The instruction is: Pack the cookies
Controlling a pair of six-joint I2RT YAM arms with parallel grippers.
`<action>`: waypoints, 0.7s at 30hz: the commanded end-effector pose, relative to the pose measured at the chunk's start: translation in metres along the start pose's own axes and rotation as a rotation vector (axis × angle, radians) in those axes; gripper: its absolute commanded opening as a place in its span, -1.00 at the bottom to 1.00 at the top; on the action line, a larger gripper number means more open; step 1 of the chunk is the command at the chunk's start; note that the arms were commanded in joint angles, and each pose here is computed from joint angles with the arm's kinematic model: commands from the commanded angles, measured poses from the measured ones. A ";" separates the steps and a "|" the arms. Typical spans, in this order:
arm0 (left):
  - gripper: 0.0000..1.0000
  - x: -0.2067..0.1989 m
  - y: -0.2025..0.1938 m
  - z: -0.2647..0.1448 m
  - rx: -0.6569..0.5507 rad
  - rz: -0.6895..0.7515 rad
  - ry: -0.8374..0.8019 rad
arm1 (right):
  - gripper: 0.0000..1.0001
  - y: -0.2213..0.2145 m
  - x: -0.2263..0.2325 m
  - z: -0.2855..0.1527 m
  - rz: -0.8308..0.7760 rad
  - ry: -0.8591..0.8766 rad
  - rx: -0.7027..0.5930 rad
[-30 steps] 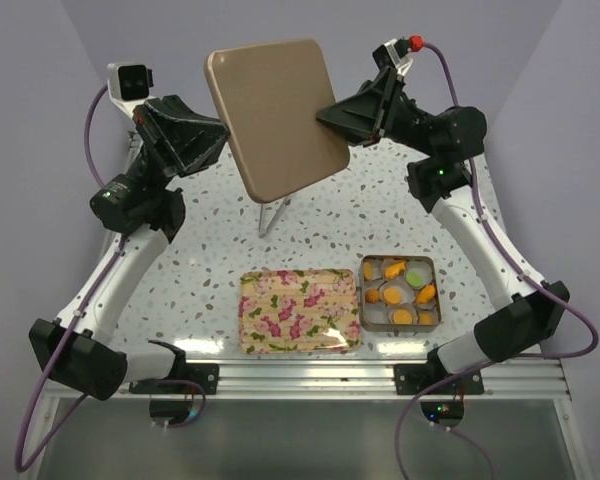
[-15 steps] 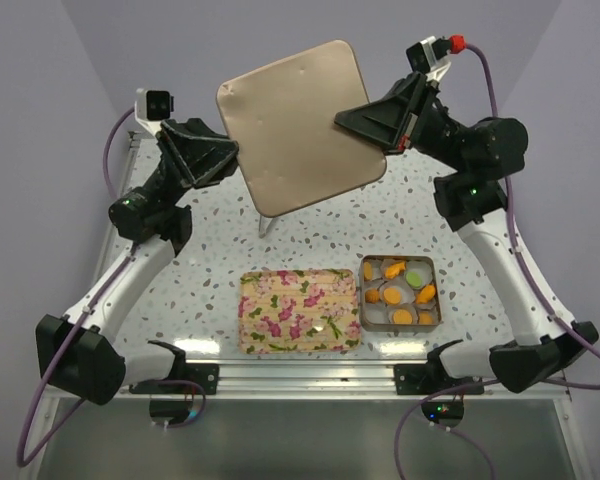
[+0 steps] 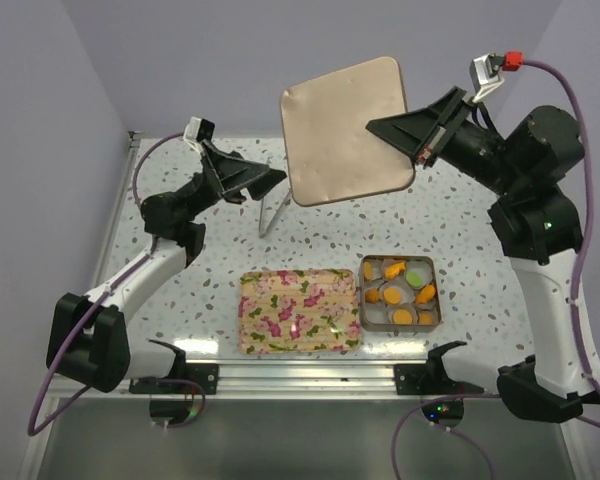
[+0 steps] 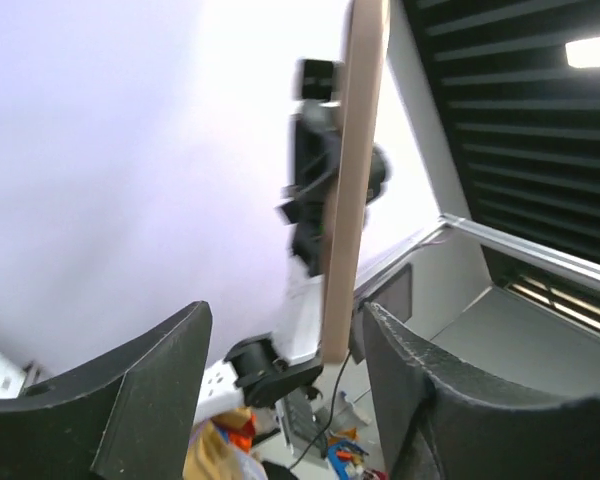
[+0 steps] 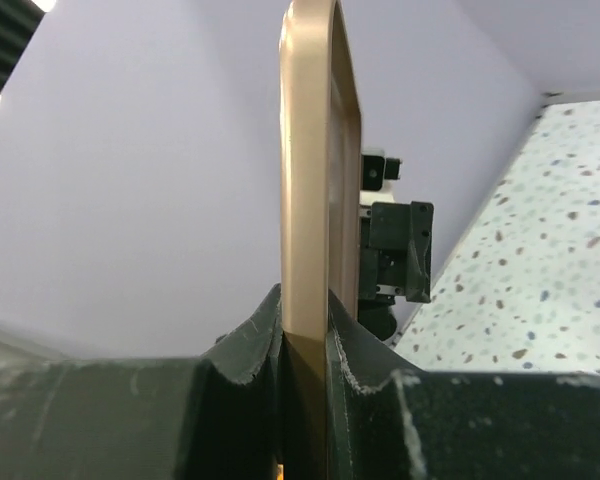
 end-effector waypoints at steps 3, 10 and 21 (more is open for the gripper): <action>0.39 0.060 -0.023 -0.013 0.182 0.116 0.223 | -1.00 0.019 -0.001 -0.046 -0.178 -0.261 -0.242; 0.48 0.176 -0.114 -0.024 0.618 0.152 0.789 | -1.00 0.030 -0.001 -0.097 -0.255 -0.444 -0.458; 0.44 0.253 -0.244 -0.049 1.057 0.262 1.180 | -1.00 0.035 0.015 -0.157 -0.336 -0.537 -0.681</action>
Point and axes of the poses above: each gripper's point midway between its finger pads, its own z axis out along the fingers, its own x axis along the line the jaws close on, y = z × x, the point moved 4 cm from there along -z, back along the fingers, and after that the axes turned 12 degrees about z, right-handed, at the moved point
